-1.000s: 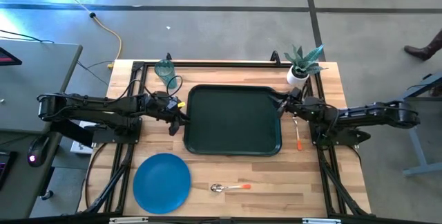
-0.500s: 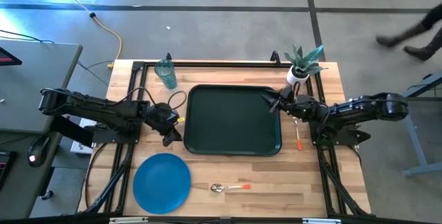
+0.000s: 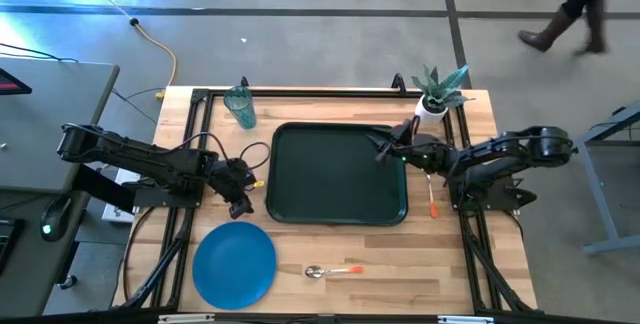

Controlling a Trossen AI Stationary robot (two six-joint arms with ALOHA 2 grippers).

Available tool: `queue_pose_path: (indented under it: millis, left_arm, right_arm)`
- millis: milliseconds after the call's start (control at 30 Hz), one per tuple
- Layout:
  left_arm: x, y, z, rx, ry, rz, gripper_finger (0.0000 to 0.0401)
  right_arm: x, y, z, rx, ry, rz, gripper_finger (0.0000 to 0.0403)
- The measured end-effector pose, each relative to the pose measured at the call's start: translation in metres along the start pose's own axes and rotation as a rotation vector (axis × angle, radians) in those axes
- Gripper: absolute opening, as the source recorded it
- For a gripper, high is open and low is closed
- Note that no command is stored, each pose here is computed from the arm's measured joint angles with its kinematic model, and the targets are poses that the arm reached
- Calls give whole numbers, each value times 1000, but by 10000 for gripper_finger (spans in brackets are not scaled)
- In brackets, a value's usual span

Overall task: Pick and place plate/cup/fork/spoon on tray
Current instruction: Put the blue plate on the dark green tray

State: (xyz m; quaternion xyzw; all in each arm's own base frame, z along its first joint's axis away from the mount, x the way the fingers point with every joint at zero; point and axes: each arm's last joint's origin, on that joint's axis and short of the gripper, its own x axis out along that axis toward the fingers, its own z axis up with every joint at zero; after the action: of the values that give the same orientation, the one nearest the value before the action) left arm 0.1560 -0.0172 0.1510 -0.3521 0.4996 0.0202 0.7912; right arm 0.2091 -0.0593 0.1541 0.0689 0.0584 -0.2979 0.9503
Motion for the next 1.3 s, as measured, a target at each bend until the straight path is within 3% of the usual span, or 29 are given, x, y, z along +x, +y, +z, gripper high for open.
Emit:
queue_pose_path:
  millis: [233, 833, 1100, 1300]
  left_arm:
    - [0, 4, -4, -22, 53, 29, 182]
    - [14, 5, -20, 40, 208, 40, 184]
    - [24, -4, -21, 76, 242, -93, 184]
    - [30, -2, -27, 52, 306, -50, 184]
  right_arm:
    - [4, 2, 4, -28, -17, 4, 140]
    - [3, 4, 6, -22, -25, 52, 140]
    - [3, 5, 6, -10, -25, 91, 140]
    - [3, 5, 6, 13, -23, 106, 140]
